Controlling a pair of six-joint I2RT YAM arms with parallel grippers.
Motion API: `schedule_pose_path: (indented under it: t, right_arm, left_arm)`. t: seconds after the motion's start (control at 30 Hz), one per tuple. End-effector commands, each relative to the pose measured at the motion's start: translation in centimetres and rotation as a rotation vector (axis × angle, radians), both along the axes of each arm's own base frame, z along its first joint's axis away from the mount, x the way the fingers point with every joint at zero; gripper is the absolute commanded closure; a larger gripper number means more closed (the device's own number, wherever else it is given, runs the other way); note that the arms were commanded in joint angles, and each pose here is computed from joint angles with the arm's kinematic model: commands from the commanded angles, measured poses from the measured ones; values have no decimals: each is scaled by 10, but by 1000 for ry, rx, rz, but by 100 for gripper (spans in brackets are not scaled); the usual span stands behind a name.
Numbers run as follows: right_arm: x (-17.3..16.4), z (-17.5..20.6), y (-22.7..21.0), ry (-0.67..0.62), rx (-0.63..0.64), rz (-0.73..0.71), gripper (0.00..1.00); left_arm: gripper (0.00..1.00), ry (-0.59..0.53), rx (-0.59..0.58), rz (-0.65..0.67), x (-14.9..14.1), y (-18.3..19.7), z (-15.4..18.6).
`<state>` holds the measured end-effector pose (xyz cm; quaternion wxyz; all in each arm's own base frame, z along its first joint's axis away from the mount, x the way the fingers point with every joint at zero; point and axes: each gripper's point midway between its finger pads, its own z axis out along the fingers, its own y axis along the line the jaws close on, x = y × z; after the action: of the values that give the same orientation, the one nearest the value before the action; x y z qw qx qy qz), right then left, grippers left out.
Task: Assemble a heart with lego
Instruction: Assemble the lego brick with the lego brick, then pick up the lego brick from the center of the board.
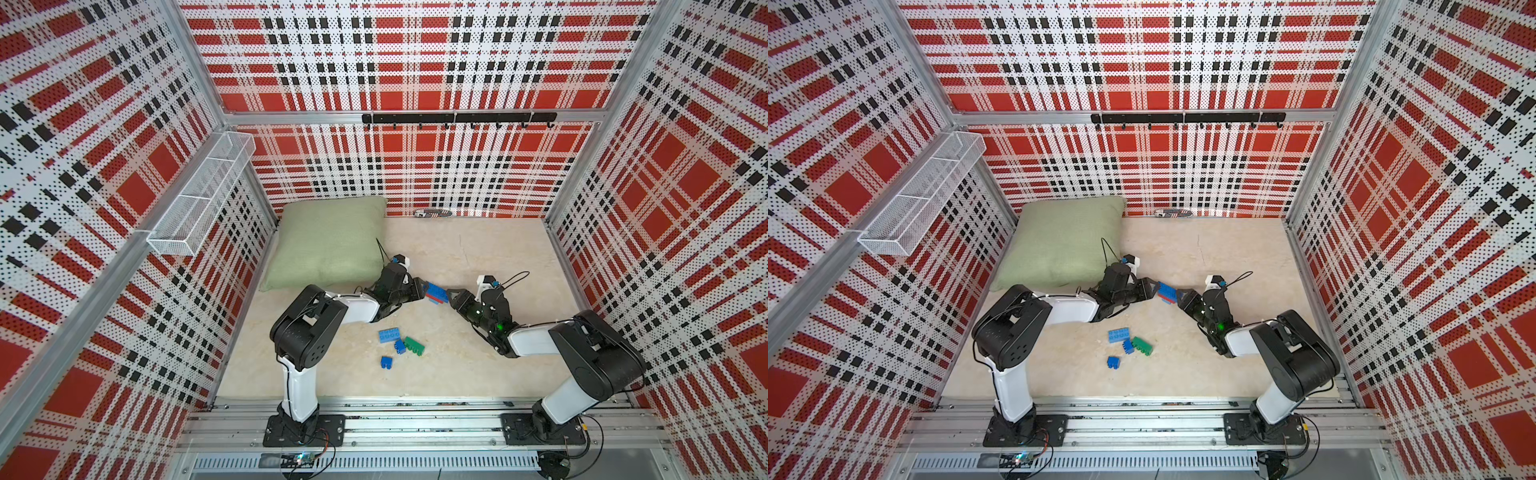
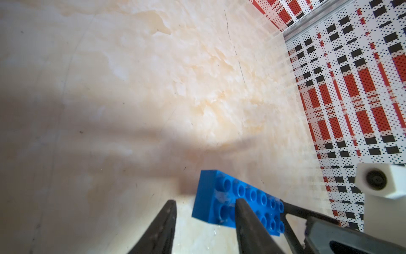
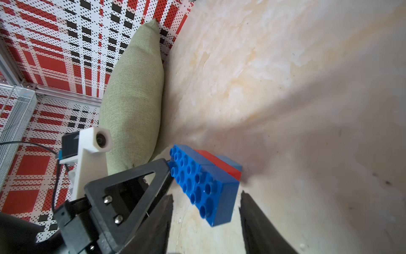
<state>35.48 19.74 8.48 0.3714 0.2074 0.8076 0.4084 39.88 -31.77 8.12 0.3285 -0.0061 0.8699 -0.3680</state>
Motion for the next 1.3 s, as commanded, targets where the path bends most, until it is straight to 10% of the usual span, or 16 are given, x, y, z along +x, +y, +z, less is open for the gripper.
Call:
schedule_pose_path:
  t: [0.0,0.3,0.77,1.27]
  right_arm:
    - [-4,8,-9,0,-70,7,44]
    - [-52,31,16,-22,-361,298,37]
    - [-149,-35,93,-81,-779,778,33]
    - [-146,-58,122,-185,-813,920,53]
  left_arm:
    - [48,-117,-35,7,2,2,53]
    - [44,-175,-8,72,-35,45,78]
    - [41,-180,60,212,-88,119,69]
    - [40,-175,63,229,-82,129,68]
